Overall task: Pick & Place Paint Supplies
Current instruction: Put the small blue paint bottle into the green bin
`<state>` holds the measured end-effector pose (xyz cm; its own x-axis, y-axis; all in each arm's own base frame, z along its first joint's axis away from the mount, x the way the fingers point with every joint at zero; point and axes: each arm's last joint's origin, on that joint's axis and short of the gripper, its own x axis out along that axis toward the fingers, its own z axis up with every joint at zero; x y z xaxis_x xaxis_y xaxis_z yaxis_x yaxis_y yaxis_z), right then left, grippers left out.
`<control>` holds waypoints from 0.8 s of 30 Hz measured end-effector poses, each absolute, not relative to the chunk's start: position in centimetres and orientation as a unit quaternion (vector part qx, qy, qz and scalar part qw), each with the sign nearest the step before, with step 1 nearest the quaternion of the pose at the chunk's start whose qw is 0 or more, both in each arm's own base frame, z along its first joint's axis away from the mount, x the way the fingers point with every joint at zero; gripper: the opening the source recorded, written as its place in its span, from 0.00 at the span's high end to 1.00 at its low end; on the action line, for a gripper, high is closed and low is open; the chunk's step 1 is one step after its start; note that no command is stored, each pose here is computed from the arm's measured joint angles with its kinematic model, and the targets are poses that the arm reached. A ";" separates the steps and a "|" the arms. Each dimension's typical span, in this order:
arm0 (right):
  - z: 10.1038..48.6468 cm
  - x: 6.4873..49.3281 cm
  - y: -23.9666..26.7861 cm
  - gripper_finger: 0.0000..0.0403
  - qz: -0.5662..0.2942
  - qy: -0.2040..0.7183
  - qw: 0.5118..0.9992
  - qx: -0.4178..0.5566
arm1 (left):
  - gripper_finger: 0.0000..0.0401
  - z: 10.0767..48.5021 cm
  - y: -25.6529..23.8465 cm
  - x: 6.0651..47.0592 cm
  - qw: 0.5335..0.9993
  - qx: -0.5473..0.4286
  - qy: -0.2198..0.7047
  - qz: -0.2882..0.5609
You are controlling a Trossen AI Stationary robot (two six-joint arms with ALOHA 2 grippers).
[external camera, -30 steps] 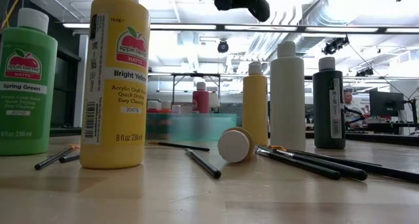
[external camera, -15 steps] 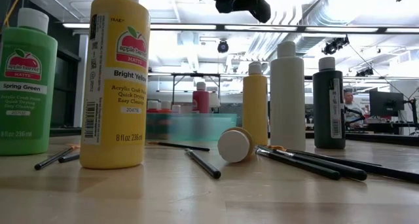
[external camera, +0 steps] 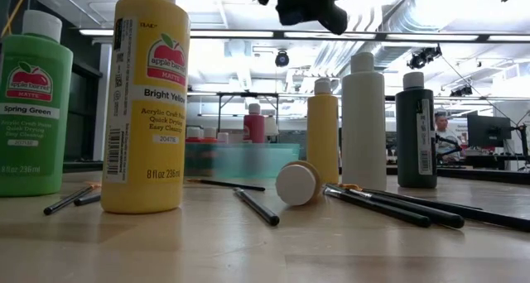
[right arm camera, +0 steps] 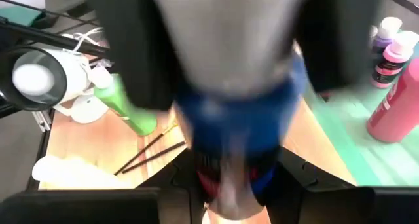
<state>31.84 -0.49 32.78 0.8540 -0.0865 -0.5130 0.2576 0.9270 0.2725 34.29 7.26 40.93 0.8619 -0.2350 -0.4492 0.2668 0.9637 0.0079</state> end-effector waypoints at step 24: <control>32.7 31.8 -0.3 0.73 -0.073 0.258 0.946 0.183 | 0.71 40.3 6.6 31.2 0.930 0.053 0.326 -0.161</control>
